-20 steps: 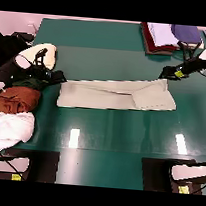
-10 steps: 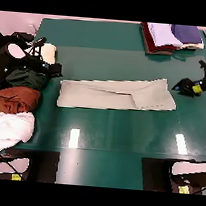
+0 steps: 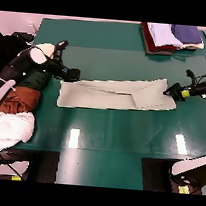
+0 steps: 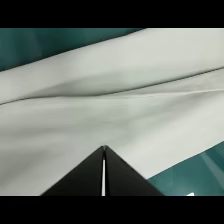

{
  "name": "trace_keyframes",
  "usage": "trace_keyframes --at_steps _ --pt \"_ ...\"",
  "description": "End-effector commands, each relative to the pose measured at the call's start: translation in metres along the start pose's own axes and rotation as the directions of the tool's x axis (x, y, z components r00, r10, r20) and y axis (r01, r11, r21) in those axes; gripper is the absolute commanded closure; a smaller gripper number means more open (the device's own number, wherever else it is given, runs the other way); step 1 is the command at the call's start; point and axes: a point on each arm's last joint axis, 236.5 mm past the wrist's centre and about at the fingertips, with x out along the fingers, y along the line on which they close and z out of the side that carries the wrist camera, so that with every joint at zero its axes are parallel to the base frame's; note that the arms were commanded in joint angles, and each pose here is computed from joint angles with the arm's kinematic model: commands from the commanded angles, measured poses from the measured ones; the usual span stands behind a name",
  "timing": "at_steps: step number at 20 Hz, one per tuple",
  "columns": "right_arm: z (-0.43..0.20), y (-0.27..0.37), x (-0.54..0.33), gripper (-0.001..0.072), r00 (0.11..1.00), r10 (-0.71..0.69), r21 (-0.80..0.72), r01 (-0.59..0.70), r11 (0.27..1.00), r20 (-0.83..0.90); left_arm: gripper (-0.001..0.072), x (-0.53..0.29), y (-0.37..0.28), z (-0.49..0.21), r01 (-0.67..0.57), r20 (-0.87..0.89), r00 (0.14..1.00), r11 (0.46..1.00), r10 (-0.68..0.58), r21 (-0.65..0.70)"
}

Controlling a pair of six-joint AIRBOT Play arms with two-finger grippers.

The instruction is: Fold the shirts.

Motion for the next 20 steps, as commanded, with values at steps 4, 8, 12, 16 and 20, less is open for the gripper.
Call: trace_keyframes --at_steps 4,8,12,16,20 --pt "0.018 0.045 -0.017 0.0697 1.000 -0.008 -0.165 0.012 0.986 0.028 0.0684 0.066 -0.060 -0.006 0.082 0.003 0.997 0.996 -0.082 0.017" --pt "0.026 0.113 -0.066 0.0698 0.989 -0.017 -0.293 0.060 0.954 0.148 0.0684 0.114 -0.094 -0.005 0.132 -0.044 0.990 0.991 -0.131 0.034" --pt "0.012 0.201 -0.091 0.0697 0.976 0.014 -0.435 0.083 0.897 0.215 0.0684 0.153 -0.123 -0.005 0.163 -0.083 0.984 0.983 -0.156 0.084" --pt "-0.011 0.276 -0.090 0.0697 0.974 0.065 -0.556 0.068 0.829 0.216 0.0684 0.176 -0.136 -0.019 0.188 -0.132 0.975 0.978 -0.176 0.084" --pt "-0.029 0.324 -0.079 0.0697 0.977 0.105 -0.635 0.039 0.772 0.187 0.0684 0.178 -0.130 -0.031 0.172 -0.180 0.972 0.980 -0.152 0.097"
